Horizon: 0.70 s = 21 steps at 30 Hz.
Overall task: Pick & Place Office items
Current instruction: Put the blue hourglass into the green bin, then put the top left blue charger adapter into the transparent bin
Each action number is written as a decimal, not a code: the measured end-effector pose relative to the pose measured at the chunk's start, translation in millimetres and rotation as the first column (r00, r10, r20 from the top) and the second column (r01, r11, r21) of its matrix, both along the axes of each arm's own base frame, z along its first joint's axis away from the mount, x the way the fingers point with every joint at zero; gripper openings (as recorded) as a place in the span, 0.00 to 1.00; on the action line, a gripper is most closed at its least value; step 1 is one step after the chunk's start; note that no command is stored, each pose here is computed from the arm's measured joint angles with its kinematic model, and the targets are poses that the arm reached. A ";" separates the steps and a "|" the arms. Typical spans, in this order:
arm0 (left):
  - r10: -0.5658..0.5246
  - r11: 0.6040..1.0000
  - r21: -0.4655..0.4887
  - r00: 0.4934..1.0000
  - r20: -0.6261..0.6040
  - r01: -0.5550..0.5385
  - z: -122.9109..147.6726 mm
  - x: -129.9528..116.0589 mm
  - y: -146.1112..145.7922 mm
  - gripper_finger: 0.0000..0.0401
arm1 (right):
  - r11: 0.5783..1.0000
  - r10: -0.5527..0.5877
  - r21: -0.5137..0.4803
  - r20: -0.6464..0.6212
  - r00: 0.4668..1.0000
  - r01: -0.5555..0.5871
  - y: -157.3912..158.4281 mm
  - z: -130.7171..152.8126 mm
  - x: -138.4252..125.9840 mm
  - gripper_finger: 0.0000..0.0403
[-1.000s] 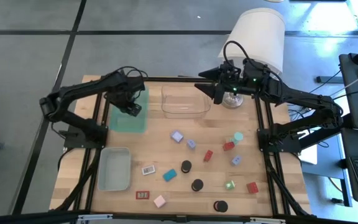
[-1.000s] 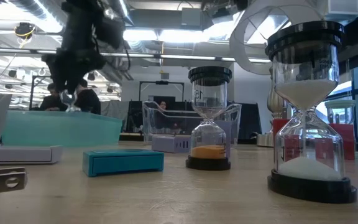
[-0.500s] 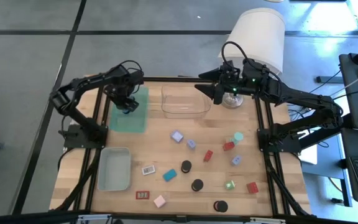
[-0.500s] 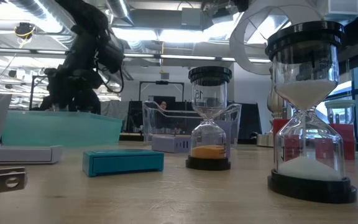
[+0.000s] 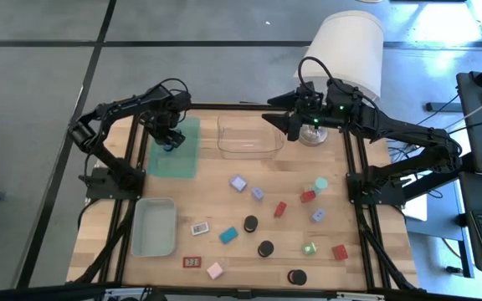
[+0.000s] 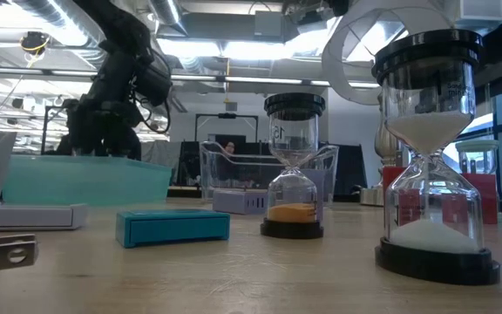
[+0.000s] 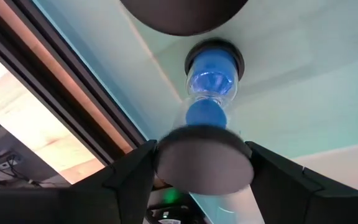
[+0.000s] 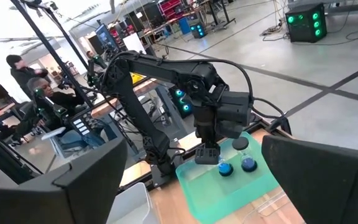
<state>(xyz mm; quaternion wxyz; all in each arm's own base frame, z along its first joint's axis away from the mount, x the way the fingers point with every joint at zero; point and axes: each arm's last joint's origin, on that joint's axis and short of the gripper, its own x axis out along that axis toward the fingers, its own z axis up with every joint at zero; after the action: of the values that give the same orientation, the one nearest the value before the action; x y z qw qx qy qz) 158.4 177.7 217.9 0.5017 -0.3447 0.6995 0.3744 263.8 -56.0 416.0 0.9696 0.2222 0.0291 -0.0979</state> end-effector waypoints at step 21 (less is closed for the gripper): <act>-0.010 0.999 -0.034 1.000 0.003 0.010 11.7 -7.5 -9.6 0.64 | 1.000 -0.013 -0.011 -0.005 1.000 0.013 -3.8 -0.3 -0.9 0.93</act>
<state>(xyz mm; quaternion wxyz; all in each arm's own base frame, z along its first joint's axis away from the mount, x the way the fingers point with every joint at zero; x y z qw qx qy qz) 150.9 168.1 229.5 0.4984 -0.3503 0.7068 0.3595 262.9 -59.8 415.7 0.9701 0.2169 0.0298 -0.1051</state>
